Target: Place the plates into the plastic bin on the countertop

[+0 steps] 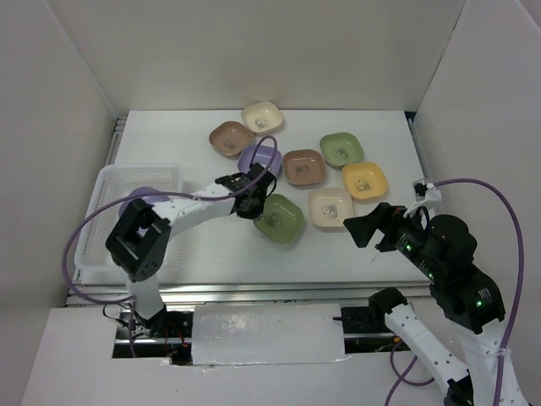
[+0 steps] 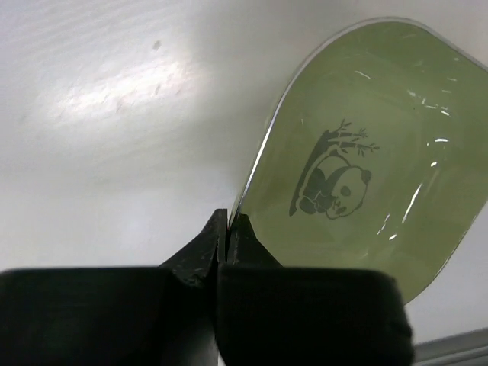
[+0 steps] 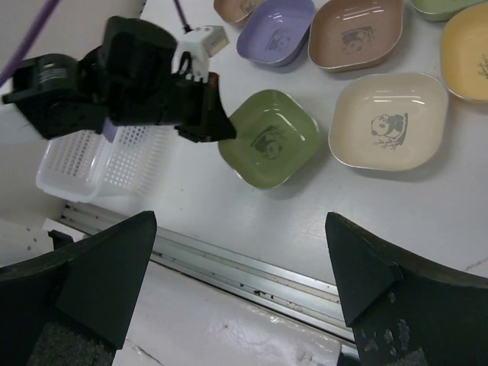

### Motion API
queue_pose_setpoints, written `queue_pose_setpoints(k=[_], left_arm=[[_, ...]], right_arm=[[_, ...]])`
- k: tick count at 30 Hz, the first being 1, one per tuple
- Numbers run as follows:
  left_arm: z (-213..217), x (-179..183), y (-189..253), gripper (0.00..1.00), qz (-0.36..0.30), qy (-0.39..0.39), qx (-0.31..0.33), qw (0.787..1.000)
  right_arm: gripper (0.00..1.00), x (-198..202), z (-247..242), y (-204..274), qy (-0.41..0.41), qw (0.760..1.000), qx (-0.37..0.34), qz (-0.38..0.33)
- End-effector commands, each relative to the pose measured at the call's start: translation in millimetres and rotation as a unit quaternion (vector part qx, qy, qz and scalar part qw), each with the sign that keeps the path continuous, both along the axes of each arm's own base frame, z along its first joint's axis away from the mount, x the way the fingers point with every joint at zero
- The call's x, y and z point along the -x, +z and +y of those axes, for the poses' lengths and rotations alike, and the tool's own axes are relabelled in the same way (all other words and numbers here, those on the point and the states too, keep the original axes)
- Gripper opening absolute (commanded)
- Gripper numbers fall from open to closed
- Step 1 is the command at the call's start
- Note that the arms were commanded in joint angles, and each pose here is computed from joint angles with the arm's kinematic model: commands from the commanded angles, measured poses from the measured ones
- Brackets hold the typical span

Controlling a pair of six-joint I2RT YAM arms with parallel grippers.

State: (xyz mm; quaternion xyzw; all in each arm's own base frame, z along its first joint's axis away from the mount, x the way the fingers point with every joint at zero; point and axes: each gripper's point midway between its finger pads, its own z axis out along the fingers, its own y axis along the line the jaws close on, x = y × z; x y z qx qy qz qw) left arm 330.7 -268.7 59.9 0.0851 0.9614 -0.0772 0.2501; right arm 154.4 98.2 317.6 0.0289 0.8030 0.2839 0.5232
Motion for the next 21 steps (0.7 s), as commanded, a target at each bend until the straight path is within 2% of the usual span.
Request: queue_pose_setpoints(k=[1, 5, 7, 8, 10, 11, 12, 13, 14, 16, 17, 18, 19, 20, 21], left_arm=[[46.4, 28.0, 30.7, 0.0, -0.02, 0.055, -0.063, 0.996], [86.5, 34.3, 103.8, 0.0, -0.08, 0.118, -0.042, 0.989], [122.4, 31.0, 153.0, 0.0, -0.125, 0.178, -0.009, 0.976], [139.5, 27.6, 170.8, 0.0, -0.151, 0.214, 0.003, 0.965], [208.8, 24.5, 212.9, 0.0, -0.202, 0.324, 0.031, 0.924], [210.1, 25.7, 214.0, 0.0, -0.201, 0.333, 0.034, 0.921], [245.3, 27.9, 222.1, 0.0, -0.21, 0.391, 0.037, 0.895], [261.4, 31.5, 221.2, 0.0, -0.206, 0.432, 0.048, 0.877], [287.7, 38.3, 225.0, 0.0, -0.211, 0.483, 0.063, 0.847], [300.8, 40.8, 210.8, 0.0, -0.203, 0.536, 0.109, 0.812], [319.2, 47.8, 210.7, 0.0, -0.21, 0.577, 0.135, 0.778], [315.6, 48.6, 202.0, 0.0, -0.194, 0.587, 0.17, 0.767], [317.7, 50.8, 179.8, 0.0, -0.173, 0.621, 0.198, 0.738], [326.5, 49.5, 182.3, 0.0, -0.191, 0.641, 0.232, 0.706], [325.6, 47.4, 176.5, 0.0, -0.191, 0.649, 0.258, 0.69]], right_arm=[[1.0, -1.1, -1.7, 14.0, -0.004, 1.0, -0.004, -0.023], [1.0, -5.3, 2.7, 15.5, 0.002, 1.0, -0.01, -0.027], [1.0, -7.4, 6.8, 13.7, 0.01, 1.0, -0.014, -0.024], [1.0, -8.9, 8.8, 15.6, 0.012, 0.999, -0.019, -0.028], [1.0, -10.5, 11.5, 14.1, 0.017, 0.999, -0.021, -0.027], [1.0, -10.6, 11.9, 14.9, 0.018, 0.999, -0.023, -0.028], [1.0, -10.8, 13.2, 14.2, 0.02, 0.999, -0.024, -0.026], [1.0, -11.8, 14.4, 13.3, 0.022, 0.999, -0.024, -0.026], [1.0, -12.0, 15.1, 14.1, 0.024, 0.999, -0.026, -0.029], [1.0, -12.4, 18.2, 12.7, 0.031, 0.999, -0.028, -0.027], [1.0, -12.7, 18.9, 13.5, 0.033, 0.999, -0.03, -0.029], [1.0, -13.0, 20.2, 13.2, 0.035, 0.999, -0.031, -0.027], [1.0, -12.6, 21.5, 13.4, 0.039, 0.998, -0.032, -0.027], [1.0, -12.4, 22.4, 15.1, 0.041, 0.998, -0.035, -0.029], [1.0, -11.8, 23.0, 15.2, 0.043, 0.998, -0.036, -0.028]])
